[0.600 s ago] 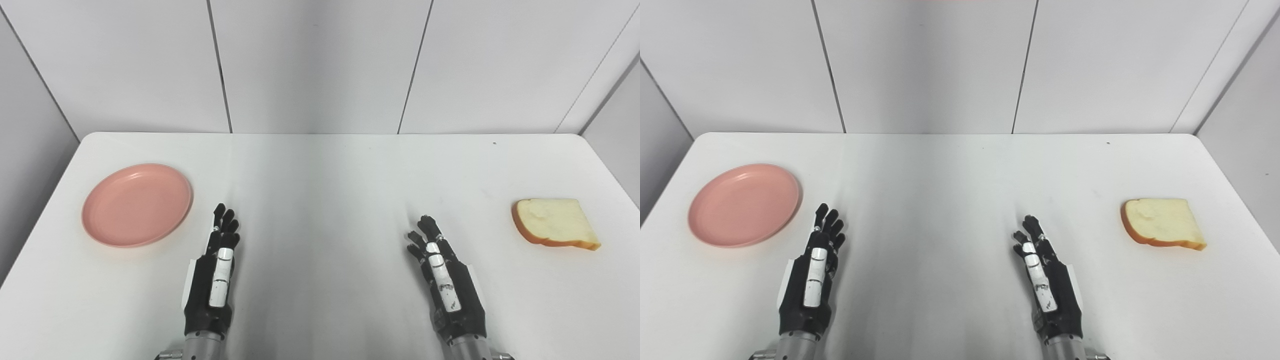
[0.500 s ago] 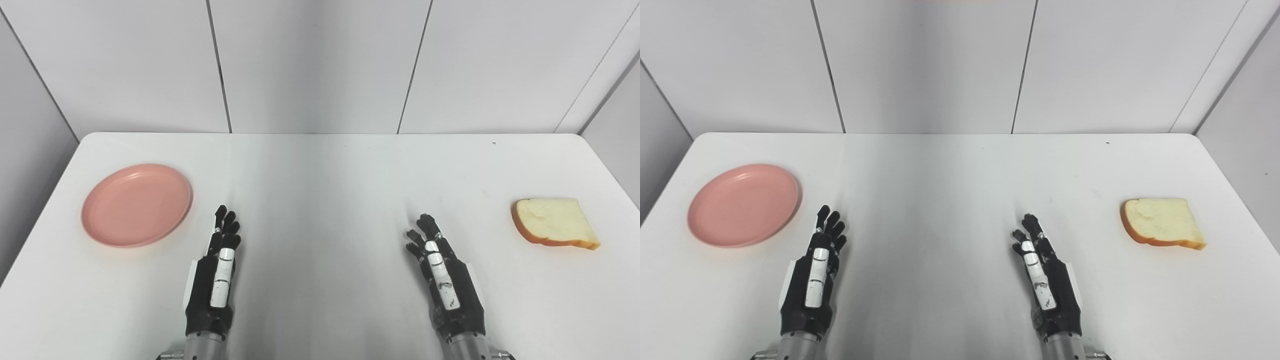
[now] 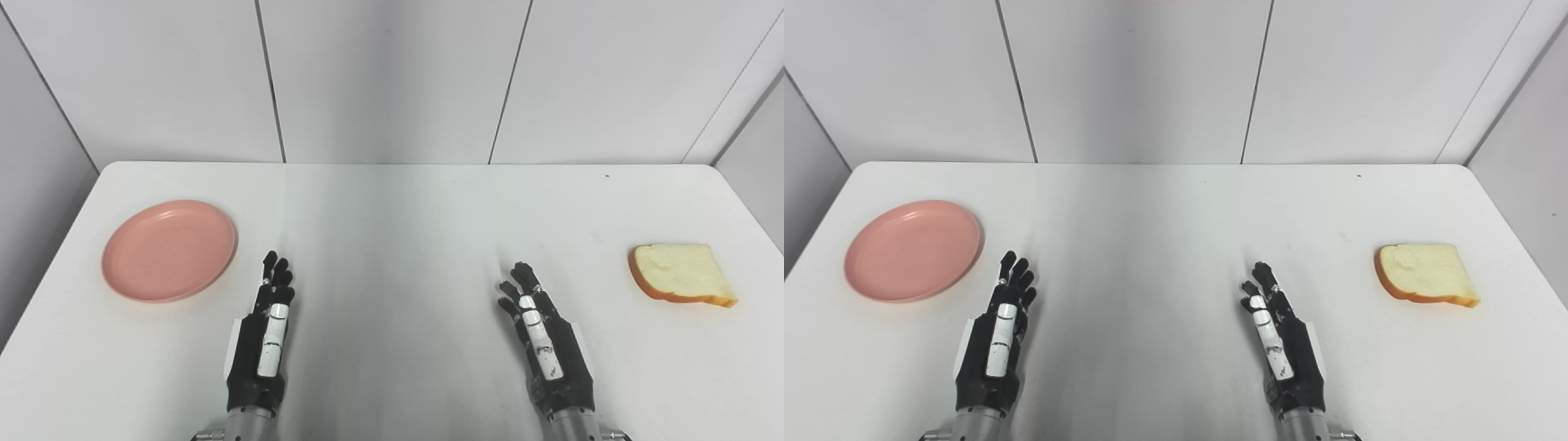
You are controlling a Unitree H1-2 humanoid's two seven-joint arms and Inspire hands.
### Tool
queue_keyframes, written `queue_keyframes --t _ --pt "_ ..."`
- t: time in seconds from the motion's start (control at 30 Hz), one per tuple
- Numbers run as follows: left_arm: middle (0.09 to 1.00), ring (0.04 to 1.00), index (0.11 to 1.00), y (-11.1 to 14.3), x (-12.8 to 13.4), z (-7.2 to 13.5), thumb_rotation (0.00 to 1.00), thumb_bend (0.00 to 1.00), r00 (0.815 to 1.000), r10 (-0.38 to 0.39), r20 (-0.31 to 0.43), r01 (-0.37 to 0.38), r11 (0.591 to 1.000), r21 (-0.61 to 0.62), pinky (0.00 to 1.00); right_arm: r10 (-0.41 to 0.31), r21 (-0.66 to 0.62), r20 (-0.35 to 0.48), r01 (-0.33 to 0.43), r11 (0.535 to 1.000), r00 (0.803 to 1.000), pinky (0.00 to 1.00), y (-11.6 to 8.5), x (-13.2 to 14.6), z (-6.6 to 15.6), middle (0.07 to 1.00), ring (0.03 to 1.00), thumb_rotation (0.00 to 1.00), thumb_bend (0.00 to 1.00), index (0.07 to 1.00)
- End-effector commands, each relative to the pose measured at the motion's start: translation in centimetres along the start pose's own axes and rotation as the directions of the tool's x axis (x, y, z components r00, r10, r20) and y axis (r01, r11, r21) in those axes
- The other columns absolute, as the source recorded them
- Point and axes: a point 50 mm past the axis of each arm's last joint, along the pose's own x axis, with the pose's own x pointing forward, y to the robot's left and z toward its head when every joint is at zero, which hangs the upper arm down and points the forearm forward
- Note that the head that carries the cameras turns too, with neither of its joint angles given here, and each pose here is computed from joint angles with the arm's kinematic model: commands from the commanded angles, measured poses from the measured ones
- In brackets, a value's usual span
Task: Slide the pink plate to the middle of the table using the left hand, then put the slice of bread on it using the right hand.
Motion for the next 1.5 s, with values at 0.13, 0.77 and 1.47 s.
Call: queue_keyframes --t 0.13,0.77,1.47 --pt "1.0 1.0 1.0 -0.5 0.1 1.1 0.87 0.68 0.997 -0.02 0.075 0.021 1.0 -0.006 1.0 0.014 0.008 0.038 -0.014 1.0 0.999 0.9 0.0 -0.2 0.3 0.949 0.905 0.7 0.68 0.901" --pt "1.0 0.997 1.0 -2.4 0.3 -1.1 0.87 0.68 0.996 -0.031 0.087 0.028 0.999 0.034 1.0 0.015 -0.011 0.034 -0.014 1.0 0.999 0.94 -2.6 -0.6 -1.6 0.963 0.925 0.76 0.74 0.928" --pt "1.0 0.999 0.993 -3.0 0.3 -2.6 0.91 0.68 0.995 -0.013 0.097 0.009 0.999 0.033 1.0 0.005 -0.006 0.026 -0.005 1.0 1.0 0.96 -3.8 -0.8 -2.7 0.973 0.944 0.77 0.68 0.938"
